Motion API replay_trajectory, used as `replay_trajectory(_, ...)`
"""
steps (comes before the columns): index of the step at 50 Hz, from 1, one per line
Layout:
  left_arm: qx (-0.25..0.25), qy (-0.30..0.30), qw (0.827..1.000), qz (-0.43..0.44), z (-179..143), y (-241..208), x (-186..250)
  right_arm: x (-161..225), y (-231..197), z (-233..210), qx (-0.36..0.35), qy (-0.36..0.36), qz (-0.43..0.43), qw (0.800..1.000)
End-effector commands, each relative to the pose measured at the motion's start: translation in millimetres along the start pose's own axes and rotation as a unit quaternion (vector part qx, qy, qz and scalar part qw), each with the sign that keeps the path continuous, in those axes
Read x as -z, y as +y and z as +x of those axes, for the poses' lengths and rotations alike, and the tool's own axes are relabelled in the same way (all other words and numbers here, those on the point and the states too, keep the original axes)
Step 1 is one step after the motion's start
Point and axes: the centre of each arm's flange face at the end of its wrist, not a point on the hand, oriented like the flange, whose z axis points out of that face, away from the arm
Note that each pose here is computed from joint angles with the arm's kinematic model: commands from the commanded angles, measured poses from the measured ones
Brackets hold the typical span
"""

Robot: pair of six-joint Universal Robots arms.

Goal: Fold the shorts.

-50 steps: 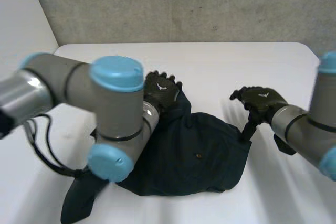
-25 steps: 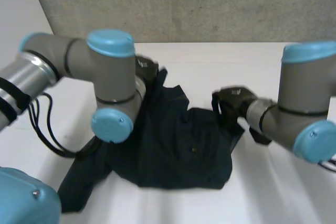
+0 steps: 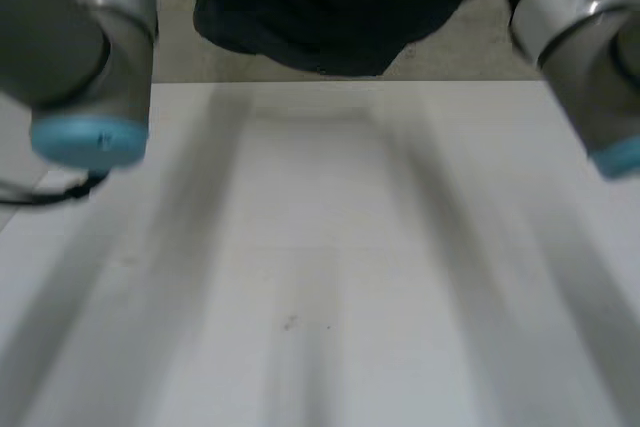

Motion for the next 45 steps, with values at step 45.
replay_trajectory(45,-0.245,0.193,0.899,-0.309,-28.2,144.3,202.7,121.4,172.5,-92.2,-0.014,-0.126,-0.361,0.924)
